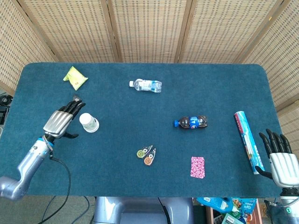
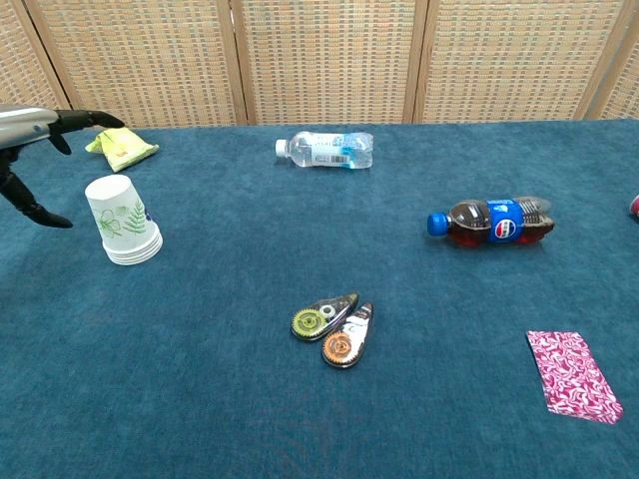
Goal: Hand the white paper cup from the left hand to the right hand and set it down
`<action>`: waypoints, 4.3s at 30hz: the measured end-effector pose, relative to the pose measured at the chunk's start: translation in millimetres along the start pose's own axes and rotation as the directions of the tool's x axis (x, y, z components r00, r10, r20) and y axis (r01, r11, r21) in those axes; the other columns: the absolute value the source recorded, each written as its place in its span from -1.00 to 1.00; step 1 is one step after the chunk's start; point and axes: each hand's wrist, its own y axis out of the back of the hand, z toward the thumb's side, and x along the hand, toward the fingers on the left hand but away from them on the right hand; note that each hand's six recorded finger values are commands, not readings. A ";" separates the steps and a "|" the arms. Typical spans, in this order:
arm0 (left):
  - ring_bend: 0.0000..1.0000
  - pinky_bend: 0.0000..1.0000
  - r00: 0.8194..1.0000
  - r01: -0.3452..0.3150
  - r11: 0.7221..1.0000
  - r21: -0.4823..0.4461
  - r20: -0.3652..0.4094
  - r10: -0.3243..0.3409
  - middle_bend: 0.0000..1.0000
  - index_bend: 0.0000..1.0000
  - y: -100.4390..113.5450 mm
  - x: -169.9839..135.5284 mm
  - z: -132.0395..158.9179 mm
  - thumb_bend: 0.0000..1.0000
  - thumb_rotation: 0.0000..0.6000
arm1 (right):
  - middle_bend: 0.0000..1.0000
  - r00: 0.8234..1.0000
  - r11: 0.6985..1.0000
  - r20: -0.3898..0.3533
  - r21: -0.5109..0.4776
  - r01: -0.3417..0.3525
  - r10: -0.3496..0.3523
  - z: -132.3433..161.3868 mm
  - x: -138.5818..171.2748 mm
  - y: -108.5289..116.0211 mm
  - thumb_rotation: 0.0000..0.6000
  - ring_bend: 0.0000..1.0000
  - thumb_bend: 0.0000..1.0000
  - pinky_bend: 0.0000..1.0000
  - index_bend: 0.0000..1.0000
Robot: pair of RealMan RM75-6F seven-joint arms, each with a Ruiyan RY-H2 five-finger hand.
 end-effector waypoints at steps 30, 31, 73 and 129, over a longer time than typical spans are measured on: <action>-0.10 0.07 1.000 -0.023 0.999 0.040 -0.020 0.024 -0.02 -0.01 -12.8 40.9 11.8 -0.77 1.00 | -1.00 0.999 1.000 0.036 -0.015 -0.026 0.027 -9.5 -4.3 -5.7 1.00 -1.00 -1.00 -1.00 -1.00; -0.07 0.09 1.000 -0.020 0.999 0.042 -0.018 0.020 0.00 0.02 -13.0 40.6 12.7 -0.77 1.00 | -1.00 0.999 1.000 0.036 -0.016 -0.027 0.028 -9.6 -4.5 -5.7 1.00 -1.00 -1.00 -1.00 -1.00; -0.04 0.11 0.943 0.330 0.135 -0.934 0.334 0.006 0.02 0.07 -0.8 94.0 206.8 -0.66 1.00 | -0.79 0.790 0.980 -0.583 -0.067 0.185 -0.189 89.5 -84.8 38.7 1.00 -0.96 -0.94 -0.98 -0.60; -0.04 0.11 0.932 0.363 0.064 -0.930 0.360 -0.047 0.02 0.08 -8.0 116.9 249.5 -0.66 1.00 | -0.54 0.550 0.949 -0.781 -0.177 0.262 -0.297 245.0 -139.2 24.6 1.00 -0.74 0.04 -0.70 0.10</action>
